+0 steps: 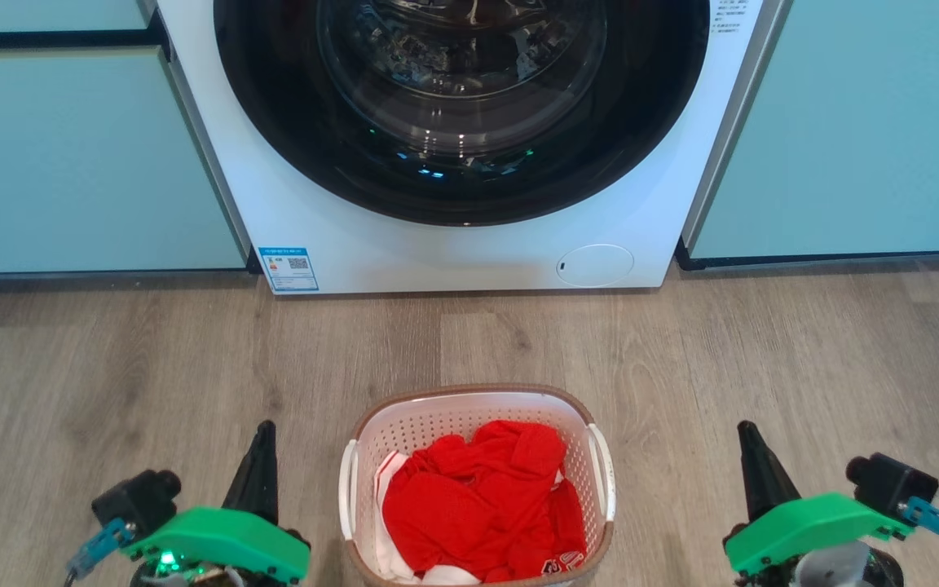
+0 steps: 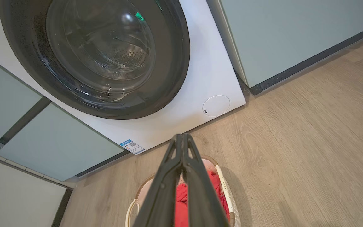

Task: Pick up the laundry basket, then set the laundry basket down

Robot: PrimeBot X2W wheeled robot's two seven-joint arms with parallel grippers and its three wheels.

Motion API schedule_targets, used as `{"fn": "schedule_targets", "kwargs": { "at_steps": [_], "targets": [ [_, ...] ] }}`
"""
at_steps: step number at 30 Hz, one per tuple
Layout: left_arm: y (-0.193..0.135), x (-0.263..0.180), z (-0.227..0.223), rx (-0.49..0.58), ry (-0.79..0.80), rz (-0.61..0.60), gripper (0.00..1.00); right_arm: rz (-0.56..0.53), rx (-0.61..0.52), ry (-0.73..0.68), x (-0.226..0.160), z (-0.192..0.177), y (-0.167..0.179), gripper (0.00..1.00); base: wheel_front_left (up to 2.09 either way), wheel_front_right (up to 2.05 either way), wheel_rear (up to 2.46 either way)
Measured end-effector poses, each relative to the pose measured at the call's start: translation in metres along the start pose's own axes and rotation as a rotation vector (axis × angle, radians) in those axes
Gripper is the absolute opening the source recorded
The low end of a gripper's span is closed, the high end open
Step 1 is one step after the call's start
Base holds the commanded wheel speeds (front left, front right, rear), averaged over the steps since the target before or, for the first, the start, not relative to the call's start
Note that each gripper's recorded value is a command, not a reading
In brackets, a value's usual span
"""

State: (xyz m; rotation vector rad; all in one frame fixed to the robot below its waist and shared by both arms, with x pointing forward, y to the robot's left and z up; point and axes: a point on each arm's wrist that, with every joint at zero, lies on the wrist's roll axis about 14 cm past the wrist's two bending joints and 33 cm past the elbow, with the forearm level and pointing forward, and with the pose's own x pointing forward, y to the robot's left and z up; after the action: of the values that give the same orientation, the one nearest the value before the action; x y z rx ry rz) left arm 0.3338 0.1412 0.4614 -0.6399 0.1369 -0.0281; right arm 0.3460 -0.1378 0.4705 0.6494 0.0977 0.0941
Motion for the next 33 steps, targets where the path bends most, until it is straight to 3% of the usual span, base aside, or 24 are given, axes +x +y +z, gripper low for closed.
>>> {"fn": "schedule_targets", "kwargs": {
  "at_steps": [33],
  "targets": [
    [0.014,0.013,0.010,-0.345,0.013,0.044,0.00,-0.083,0.335,-0.030,0.008,0.018,-0.025,0.00,0.00,0.00,0.00]
  ]
}}
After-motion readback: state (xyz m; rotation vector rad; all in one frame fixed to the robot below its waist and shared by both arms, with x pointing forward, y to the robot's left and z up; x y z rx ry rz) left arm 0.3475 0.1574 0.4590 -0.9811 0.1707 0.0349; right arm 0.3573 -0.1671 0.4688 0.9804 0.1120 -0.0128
